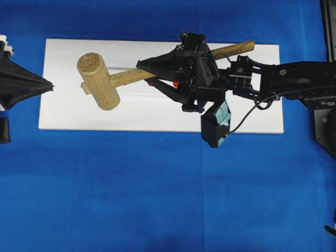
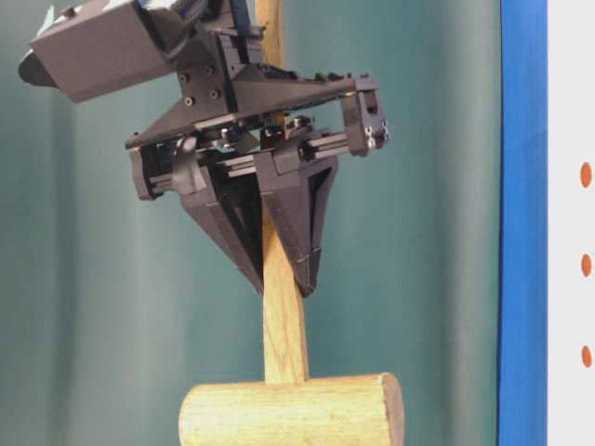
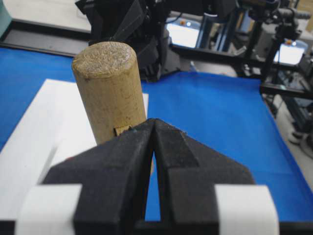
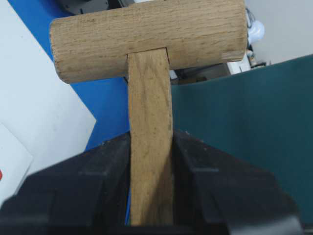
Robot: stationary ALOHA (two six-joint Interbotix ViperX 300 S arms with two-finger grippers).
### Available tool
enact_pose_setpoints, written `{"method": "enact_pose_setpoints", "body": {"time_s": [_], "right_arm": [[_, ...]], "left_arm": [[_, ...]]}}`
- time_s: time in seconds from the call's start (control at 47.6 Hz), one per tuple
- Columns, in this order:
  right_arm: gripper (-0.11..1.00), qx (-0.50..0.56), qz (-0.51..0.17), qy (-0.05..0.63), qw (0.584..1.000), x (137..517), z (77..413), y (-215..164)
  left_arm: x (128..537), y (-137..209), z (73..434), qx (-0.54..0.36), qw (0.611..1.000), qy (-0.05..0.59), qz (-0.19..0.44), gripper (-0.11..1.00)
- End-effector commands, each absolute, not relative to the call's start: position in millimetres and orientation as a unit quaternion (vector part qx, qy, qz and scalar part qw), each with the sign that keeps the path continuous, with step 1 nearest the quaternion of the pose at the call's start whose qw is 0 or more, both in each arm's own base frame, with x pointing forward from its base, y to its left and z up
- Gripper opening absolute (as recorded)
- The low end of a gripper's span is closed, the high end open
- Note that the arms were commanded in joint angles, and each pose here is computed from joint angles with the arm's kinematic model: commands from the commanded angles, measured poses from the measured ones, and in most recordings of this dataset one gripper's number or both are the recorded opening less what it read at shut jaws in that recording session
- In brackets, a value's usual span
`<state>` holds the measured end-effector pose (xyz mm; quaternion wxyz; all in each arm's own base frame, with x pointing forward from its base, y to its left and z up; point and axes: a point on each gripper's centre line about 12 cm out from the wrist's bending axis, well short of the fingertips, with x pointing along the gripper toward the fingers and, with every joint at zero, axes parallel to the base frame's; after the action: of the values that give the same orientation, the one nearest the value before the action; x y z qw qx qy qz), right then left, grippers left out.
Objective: Hit the mark with a hammer.
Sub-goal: 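Close the left gripper around the mallet head to steady it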
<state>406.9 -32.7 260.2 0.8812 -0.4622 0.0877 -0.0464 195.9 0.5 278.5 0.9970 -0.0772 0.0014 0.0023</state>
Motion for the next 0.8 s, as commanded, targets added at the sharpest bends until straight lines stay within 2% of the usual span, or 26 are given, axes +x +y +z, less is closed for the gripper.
{"method": "enact_pose_setpoints", "body": {"time_s": [0.0,0.063,0.273,0.357,0.42,0.777], "right_arm": [[0.09,-0.461,-0.061,0.063,0.883,405,279,-33],[0.09,-0.461,-0.063,0.062,0.883,405,280,-33],[0.09,-0.460,-0.064,0.060,0.883,405,281,-33],[0.09,-0.461,-0.064,0.060,0.883,405,281,-33],[0.09,-0.461,-0.064,0.059,0.883,405,281,-33],[0.09,-0.461,-0.064,0.059,0.883,405,281,-33]], "left_arm": [[198,0,282,-0.080,0.997,-0.008,0.001,0.02],[198,1,283,-0.086,0.996,-0.011,0.003,0.11],[197,6,282,-0.137,0.990,-0.012,0.016,0.73],[197,10,279,-0.150,0.988,-0.009,0.026,0.89],[196,13,278,-0.156,0.987,-0.009,0.033,0.93],[213,19,274,-0.168,0.984,-0.023,0.044,0.93]]}}
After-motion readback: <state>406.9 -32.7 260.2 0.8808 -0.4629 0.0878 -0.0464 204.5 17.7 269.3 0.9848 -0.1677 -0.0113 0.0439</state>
